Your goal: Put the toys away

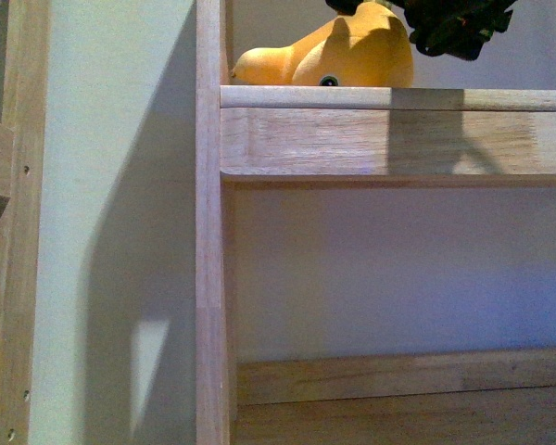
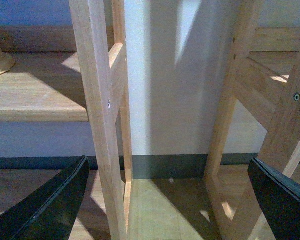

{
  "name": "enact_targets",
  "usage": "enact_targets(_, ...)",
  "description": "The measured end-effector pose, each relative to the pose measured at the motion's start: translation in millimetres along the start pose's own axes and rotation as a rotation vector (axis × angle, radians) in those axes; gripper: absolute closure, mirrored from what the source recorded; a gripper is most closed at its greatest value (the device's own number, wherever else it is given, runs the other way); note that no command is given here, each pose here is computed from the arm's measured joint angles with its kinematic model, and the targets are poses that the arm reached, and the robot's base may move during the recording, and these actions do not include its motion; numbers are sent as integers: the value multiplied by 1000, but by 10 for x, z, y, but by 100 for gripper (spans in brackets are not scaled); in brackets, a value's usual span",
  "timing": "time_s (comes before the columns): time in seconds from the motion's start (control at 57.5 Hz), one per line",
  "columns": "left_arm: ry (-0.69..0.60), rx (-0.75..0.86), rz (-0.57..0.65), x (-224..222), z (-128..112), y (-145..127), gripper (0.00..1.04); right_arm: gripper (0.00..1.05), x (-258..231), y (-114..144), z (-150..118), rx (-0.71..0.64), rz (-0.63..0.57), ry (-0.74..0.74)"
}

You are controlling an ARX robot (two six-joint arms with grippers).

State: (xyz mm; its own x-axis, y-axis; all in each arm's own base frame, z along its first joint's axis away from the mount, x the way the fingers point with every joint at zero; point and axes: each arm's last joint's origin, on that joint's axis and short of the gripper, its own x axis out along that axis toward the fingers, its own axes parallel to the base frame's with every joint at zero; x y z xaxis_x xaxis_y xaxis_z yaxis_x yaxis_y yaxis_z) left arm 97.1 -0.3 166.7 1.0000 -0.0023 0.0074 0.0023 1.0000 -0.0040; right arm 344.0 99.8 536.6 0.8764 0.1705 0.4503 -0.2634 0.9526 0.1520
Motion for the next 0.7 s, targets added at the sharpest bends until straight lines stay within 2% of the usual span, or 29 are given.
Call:
enact_targets(0.435,0,0,0,0,0,0,6,7,-161,64,474,-49,-23,-162)
enact_targets(0.695,0,0,0,0,0,0,6,7,-892,-5,883,-157,-157,-231)
